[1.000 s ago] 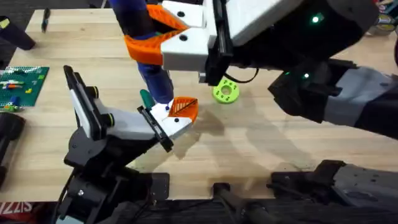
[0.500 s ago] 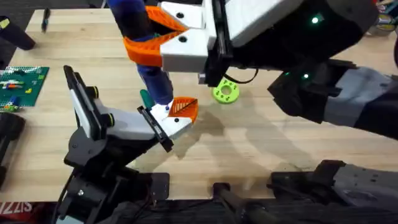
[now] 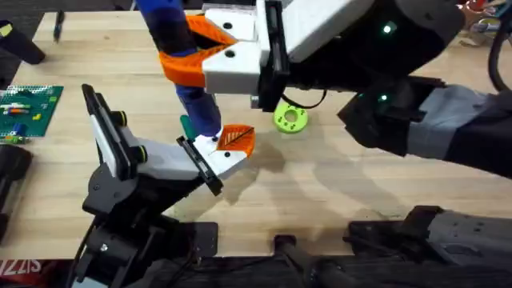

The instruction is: Pick up the gripper from the table and insert it into the empty holder that is missing its gripper. Then pick up a screw, insert it into the mounting hole, and use the screwdriver to tighten it. Finally, clean up the table by picking up the vegetable and placing it into the bucket.

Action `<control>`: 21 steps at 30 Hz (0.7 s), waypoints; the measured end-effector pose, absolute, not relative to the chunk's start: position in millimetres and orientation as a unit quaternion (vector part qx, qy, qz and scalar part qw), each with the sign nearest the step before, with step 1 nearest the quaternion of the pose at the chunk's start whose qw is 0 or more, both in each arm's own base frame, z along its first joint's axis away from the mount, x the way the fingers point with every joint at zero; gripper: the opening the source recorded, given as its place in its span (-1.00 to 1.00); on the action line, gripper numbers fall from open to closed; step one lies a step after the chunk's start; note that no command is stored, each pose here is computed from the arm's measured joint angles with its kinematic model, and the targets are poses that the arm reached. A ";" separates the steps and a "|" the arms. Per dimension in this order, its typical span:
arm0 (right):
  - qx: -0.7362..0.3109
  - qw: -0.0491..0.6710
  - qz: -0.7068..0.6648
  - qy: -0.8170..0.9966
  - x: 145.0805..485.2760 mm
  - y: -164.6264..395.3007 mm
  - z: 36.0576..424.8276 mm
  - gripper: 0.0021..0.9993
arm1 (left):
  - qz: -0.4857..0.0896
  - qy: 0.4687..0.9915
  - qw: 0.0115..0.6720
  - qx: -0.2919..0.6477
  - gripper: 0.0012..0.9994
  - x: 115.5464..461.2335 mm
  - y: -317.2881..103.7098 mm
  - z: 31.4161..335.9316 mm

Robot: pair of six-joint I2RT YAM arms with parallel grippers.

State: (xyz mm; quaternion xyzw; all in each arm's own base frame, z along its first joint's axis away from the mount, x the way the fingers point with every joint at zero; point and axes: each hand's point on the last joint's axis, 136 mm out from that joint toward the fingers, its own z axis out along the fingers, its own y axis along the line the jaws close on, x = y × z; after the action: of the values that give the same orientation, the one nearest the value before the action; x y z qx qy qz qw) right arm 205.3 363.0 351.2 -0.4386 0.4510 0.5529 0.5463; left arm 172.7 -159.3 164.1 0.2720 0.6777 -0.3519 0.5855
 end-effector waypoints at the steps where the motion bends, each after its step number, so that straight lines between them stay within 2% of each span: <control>1: -0.439 0.546 0.553 0.451 205.3 363.0 351.2 -0.91 | -0.352 0.678 0.586 0.272 -0.97 172.7 -159.2 164.1; 13: -0.439 0.546 0.553 0.451 205.2 363.0 351.4 -0.91 | -0.352 0.678 0.586 0.272 -0.97 172.7 -159.2 164.1; 21: -0.434 0.564 0.563 0.421 201.0 360.0 364.9 -0.91 | -0.352 0.677 0.586 0.272 -0.97 172.7 -159.2 164.3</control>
State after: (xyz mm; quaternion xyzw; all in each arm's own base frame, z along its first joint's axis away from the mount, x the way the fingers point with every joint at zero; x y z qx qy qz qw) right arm 201.0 360.0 364.9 -0.4338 0.4214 0.5627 0.5636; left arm 172.7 -159.2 164.3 0.2720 0.6775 -0.3517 0.5860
